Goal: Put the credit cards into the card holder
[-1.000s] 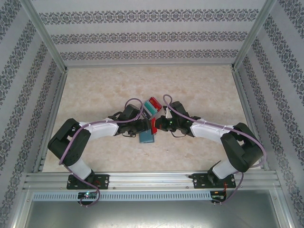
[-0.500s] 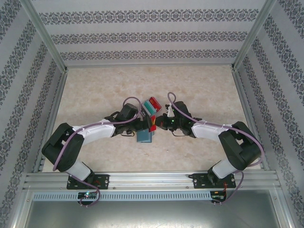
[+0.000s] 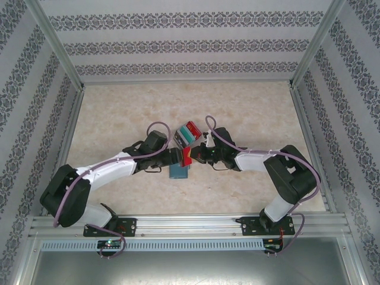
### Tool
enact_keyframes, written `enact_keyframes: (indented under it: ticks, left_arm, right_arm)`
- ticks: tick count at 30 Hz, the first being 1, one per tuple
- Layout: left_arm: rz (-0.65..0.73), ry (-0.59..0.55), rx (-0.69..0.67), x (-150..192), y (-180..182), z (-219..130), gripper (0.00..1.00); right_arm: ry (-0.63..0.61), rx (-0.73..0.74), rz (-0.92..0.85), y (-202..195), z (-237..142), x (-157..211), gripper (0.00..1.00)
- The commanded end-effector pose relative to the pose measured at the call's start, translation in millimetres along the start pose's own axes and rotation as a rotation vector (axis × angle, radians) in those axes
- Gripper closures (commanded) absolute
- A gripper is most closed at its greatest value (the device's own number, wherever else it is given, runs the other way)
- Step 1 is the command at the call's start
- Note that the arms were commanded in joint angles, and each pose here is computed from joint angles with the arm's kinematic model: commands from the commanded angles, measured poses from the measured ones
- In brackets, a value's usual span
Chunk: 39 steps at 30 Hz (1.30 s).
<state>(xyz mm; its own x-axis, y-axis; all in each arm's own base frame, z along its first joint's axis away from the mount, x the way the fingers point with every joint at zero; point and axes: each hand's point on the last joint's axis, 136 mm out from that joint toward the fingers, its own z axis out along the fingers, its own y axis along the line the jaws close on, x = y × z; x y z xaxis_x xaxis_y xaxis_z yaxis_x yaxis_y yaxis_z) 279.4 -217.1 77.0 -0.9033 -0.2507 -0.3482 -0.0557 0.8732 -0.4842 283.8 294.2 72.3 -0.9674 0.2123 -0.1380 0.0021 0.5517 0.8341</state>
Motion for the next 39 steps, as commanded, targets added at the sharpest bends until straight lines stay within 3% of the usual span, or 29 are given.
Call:
enact_keyframes:
  ticks: [1,5,10,21,25,30,34,39]
  left_arm:
    - [0.005,0.016,-0.045,11,15,-7,0.39]
    - [0.009,0.049,-0.048,14,13,-1,0.51]
    - [0.009,0.099,-0.076,18,16,15,0.54]
    - [0.035,0.200,0.045,30,-19,46,0.66]
    - [0.035,0.226,0.098,36,-38,55,0.67]
    - [-0.012,0.206,0.089,35,-40,60,0.66]
    - [-0.007,0.197,0.088,33,-41,59,0.66]
    - [0.004,0.200,0.078,32,-42,58,0.66]
  right_arm:
    - [-0.043,0.106,-0.059,-5,-8,-4,1.00]
    - [-0.037,0.164,-0.061,-20,-7,-1,1.00]
    - [-0.037,0.192,-0.063,-28,-6,1,1.00]
    - [-0.065,0.407,-0.079,-75,-38,4,1.00]
    - [-0.109,0.394,-0.059,-79,-57,-3,1.00]
    - [-0.174,0.297,-0.097,-51,-72,-12,1.00]
    - [-0.177,0.237,-0.124,-35,-67,-10,1.00]
    - [-0.131,0.256,-0.102,-43,-51,-4,1.00]
